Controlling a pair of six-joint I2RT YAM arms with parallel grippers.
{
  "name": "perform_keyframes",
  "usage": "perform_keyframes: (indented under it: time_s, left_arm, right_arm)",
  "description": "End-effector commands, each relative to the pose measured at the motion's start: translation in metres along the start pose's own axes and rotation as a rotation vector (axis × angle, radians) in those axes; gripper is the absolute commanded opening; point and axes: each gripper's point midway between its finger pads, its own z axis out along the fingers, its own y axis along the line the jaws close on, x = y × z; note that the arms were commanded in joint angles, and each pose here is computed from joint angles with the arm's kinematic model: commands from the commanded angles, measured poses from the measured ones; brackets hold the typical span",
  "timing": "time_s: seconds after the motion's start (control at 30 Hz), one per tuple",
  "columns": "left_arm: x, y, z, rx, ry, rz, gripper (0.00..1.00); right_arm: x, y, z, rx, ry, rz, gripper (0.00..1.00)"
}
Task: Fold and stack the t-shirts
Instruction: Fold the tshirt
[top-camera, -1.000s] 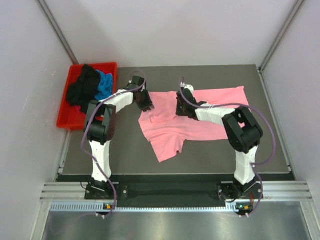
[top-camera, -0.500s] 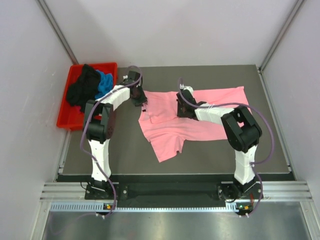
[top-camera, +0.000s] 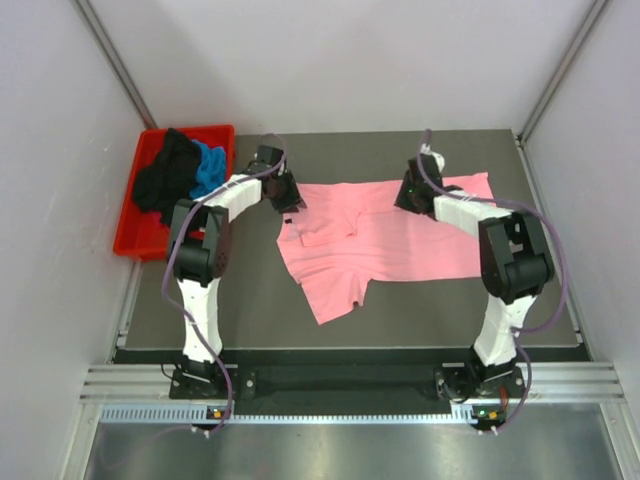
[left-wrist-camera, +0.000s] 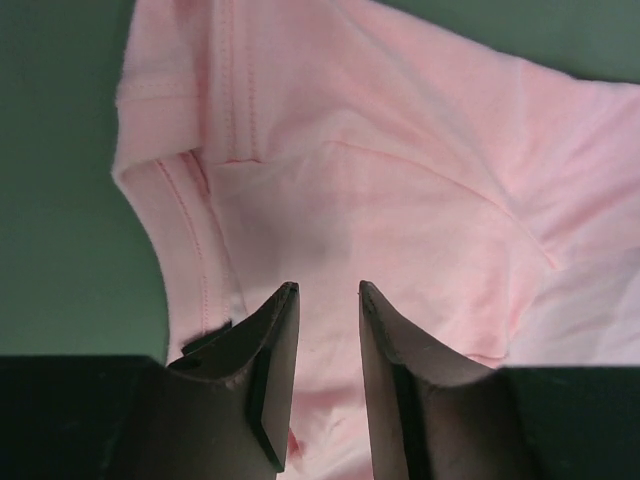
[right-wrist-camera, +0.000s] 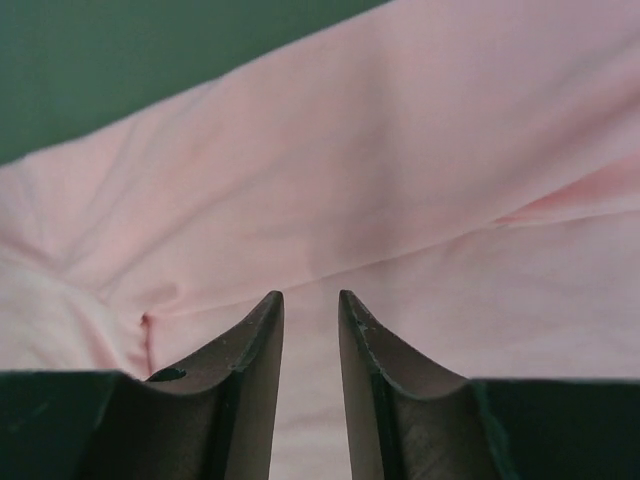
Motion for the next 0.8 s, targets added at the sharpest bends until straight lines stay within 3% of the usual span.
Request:
perform_keyframes:
  time_s: [0.0, 0.17, 0.4, 0.6, 0.77]
  left_arm:
    - [0.000, 0.017, 0.014, -0.051, 0.007, -0.026, 0.35]
    - [-0.009, 0.048, 0.020, -0.214, -0.014, -0.020, 0.36]
    - [-0.019, 0.057, 0.020, -0.253, -0.020, -0.017, 0.35]
    - [-0.044, 0.022, -0.001, -0.143, -0.075, 0.006, 0.36]
    - [-0.050, -0.012, -0.005, 0.023, -0.091, 0.024, 0.36]
  right_arm:
    - [-0.054, -0.040, -0.019, 0.058, -0.097, 0.091, 0.30]
    - [-0.082, -0.101, -0.008, 0.172, -0.118, 0.174, 0.31]
    - [-0.135, -0.179, 0.003, 0.265, -0.176, 0.280, 0.33]
    - [-0.170, -0.194, 0.018, 0.284, -0.194, 0.288, 0.39]
    - [-0.163, -0.211, 0.034, 0.337, -0.154, 0.315, 0.41]
